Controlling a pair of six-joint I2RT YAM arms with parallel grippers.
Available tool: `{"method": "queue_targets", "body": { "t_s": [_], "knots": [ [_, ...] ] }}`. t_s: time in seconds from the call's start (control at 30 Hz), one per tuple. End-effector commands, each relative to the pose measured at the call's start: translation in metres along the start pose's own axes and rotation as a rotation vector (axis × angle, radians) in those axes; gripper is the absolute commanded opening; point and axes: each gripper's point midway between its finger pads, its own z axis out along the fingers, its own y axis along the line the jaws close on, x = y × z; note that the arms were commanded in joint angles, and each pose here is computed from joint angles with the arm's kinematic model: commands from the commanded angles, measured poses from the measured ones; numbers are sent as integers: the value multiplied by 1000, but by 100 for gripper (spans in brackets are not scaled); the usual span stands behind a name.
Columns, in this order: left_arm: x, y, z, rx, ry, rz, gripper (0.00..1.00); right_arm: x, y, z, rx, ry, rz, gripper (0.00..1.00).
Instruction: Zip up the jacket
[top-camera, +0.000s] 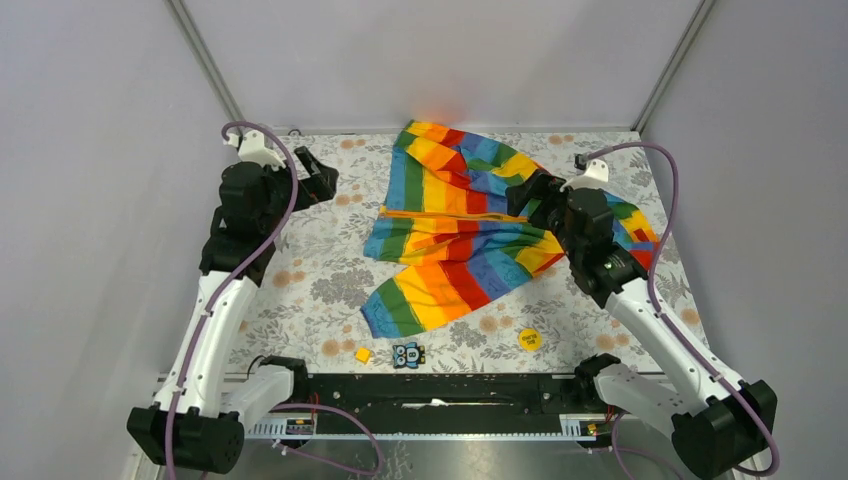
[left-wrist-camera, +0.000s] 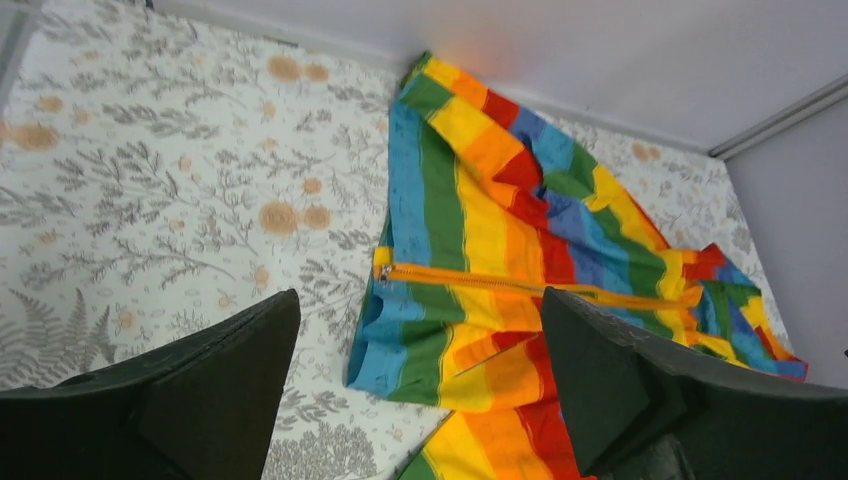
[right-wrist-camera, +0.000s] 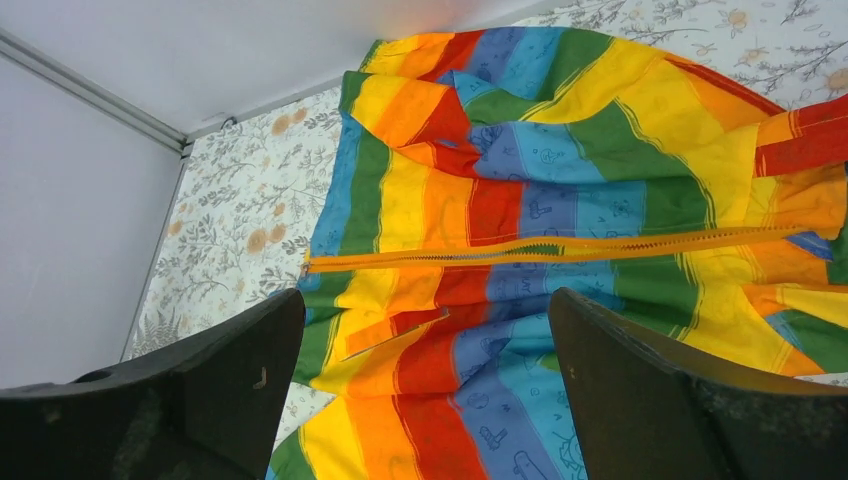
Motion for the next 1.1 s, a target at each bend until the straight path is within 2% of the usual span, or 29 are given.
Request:
{"method": "queue_targets", "body": {
  "t_s": [0.0, 0.1, 0.27, 0.4, 0.57, 0.7, 0.8, 0.83, 0.97, 1.07],
  "knots": [
    [5, -6, 3, 39, 18, -12, 99, 1, 2, 5, -4, -2, 4, 98],
    [9, -7, 7, 47, 37, -17, 99, 18, 12, 11, -66, 57, 8, 98],
    [17, -14, 15, 86, 92, -38, 99, 38, 29, 15, -164, 112, 132, 98],
    [29, -20, 24, 117, 153, -90, 99, 58, 46, 15, -284, 186, 142, 98],
    [75, -34, 48, 205, 371, -231, 99, 98, 71, 27, -433, 370, 166, 99],
    [108, -40, 73, 262, 530, -317, 98, 131, 90, 40, -499, 512, 149, 81],
    [130, -33, 95, 247, 600, -348, 93, 153, 100, 54, -515, 571, 120, 67],
    [135, -30, 102, 240, 619, -348, 87, 160, 104, 60, -515, 586, 106, 65],
    [144, -18, 128, 185, 652, -337, 79, 183, 115, 79, -523, 633, 72, 57],
    [157, -12, 144, 158, 690, -362, 68, 196, 120, 99, -519, 652, 83, 53]
  ]
}}
